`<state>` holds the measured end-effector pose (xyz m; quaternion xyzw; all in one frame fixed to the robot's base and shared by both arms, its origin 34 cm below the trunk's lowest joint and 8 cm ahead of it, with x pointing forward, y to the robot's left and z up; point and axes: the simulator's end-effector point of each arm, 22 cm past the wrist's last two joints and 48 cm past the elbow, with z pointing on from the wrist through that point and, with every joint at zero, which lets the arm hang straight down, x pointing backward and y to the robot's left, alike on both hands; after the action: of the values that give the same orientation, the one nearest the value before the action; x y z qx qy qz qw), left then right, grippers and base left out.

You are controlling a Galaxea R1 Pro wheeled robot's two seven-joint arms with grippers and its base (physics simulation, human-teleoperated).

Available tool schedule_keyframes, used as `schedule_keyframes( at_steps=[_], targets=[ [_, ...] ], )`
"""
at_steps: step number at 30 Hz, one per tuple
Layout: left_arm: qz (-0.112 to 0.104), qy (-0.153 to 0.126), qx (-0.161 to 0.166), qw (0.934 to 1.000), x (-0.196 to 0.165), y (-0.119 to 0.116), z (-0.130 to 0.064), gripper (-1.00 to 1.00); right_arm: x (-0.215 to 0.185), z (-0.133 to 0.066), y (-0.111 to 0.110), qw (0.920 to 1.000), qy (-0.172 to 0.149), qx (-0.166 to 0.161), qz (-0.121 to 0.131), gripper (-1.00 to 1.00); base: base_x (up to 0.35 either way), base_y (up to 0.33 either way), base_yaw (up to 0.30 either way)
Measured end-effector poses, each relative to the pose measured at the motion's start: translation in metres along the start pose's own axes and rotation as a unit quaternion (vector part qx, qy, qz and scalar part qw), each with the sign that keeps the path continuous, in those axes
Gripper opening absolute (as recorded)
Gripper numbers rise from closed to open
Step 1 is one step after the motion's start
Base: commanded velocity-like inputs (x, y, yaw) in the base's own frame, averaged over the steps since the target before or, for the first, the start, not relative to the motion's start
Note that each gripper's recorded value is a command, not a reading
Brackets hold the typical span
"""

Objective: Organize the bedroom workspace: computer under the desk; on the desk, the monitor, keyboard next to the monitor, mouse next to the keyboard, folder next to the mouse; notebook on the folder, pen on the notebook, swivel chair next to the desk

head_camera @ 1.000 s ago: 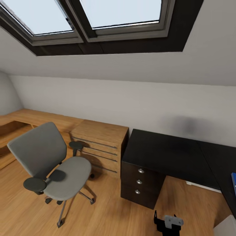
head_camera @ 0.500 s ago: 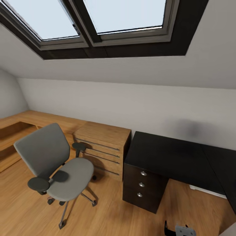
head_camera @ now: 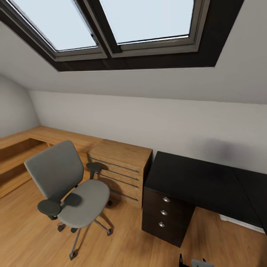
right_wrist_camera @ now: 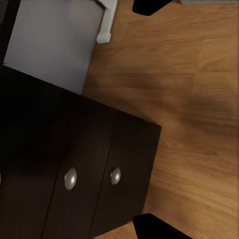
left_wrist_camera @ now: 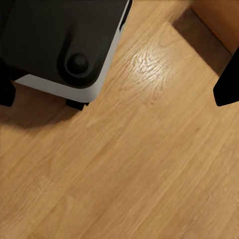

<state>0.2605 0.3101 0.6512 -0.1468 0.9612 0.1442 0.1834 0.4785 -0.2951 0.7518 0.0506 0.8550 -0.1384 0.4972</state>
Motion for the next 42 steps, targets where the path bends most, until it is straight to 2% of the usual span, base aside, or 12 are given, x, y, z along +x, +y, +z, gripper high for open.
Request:
schedule_keyframes(
  at_steps=[24,33,42],
  targets=[
    [-0.006,-0.015,0.008,0.9998,-0.011,-0.009,-0.003,1.0,-0.014,0.001,-0.001,0.9999,-0.014,0.001,0.004,1.0,0.0,0.0,0.161],
    [0.012,-0.023,0.023,0.9994,-0.014,-0.019,-0.005,1.0,-0.017,0.001,0.0,0.9999,-0.016,0.001,0.005,1.0,-0.067,0.055,0.235],
    [0.016,-0.021,0.031,0.9992,-0.012,-0.023,-0.005,1.0,-0.015,0.001,0.0,0.9999,-0.013,0.0,0.003,1.0,-0.209,0.161,0.212]
  ],
)
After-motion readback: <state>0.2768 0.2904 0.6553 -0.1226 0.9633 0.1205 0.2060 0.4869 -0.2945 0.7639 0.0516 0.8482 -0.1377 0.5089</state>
